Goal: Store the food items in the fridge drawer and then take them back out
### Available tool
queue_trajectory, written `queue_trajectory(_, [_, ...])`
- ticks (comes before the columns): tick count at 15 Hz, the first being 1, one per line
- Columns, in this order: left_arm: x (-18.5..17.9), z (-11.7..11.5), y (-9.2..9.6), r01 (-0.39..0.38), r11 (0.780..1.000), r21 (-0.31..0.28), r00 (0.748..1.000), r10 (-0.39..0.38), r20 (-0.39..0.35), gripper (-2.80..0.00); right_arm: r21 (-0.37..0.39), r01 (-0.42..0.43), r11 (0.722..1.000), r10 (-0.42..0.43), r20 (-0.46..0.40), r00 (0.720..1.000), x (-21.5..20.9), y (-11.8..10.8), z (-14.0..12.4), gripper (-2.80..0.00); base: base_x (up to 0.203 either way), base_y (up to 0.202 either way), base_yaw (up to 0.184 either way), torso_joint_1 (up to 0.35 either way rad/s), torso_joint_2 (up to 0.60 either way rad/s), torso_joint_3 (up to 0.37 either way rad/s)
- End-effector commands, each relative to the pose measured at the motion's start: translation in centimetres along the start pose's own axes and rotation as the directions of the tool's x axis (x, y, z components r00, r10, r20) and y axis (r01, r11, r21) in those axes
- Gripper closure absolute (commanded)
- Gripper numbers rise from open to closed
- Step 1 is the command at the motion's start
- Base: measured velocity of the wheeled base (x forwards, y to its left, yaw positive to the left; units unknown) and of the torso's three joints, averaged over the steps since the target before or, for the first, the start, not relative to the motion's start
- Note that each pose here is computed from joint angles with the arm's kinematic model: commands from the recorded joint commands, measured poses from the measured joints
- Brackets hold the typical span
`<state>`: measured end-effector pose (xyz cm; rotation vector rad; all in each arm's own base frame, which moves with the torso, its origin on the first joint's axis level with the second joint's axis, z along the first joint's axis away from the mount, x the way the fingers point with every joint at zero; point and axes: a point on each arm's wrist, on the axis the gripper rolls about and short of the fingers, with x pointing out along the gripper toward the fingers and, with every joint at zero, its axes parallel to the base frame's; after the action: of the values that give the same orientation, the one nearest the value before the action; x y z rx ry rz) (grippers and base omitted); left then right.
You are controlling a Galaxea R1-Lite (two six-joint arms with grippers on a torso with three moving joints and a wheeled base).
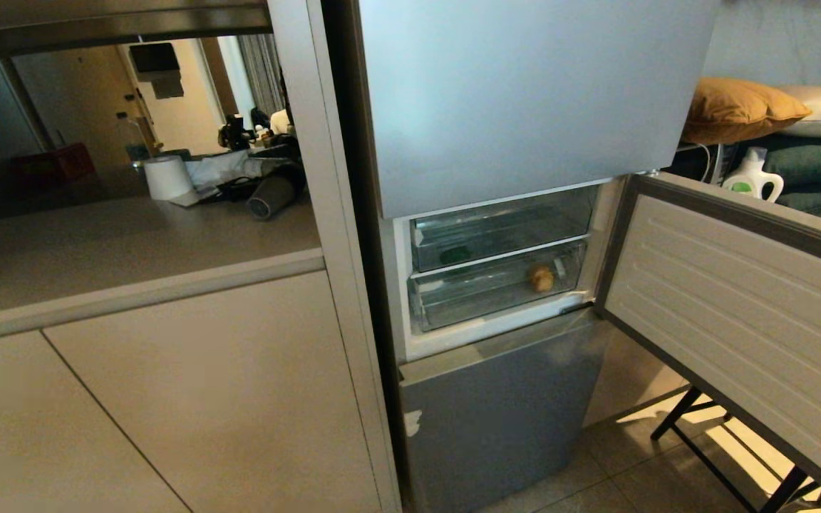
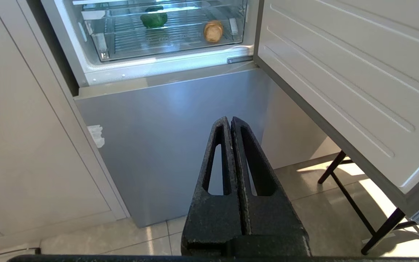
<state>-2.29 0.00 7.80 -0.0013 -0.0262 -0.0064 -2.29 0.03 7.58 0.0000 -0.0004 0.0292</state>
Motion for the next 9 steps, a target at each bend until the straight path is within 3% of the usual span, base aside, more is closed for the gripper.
queue_trajectory(1, [0.08, -0.3, 0.0, 0.001, 1.0, 0.0, 1.0, -0.001, -0.012, 0.0, 0.0, -0.001, 1.0, 0.001, -0.002, 1.0, 0.01, 0.0, 0.0, 0.0, 0.0, 0.0, 0.0, 0.0, 0.0, 0.0])
queue_trajectory(9, [0.08, -0.29, 0.0, 0.0, 1.0, 0.001, 1.0, 0.0, -0.011, 0.0, 0.008, 0.004, 1.0, -0.004, -0.002, 1.0, 0.01, -0.01, 0.0, 0.0, 0.0, 0.0, 0.0, 0.0, 0.0, 0.0])
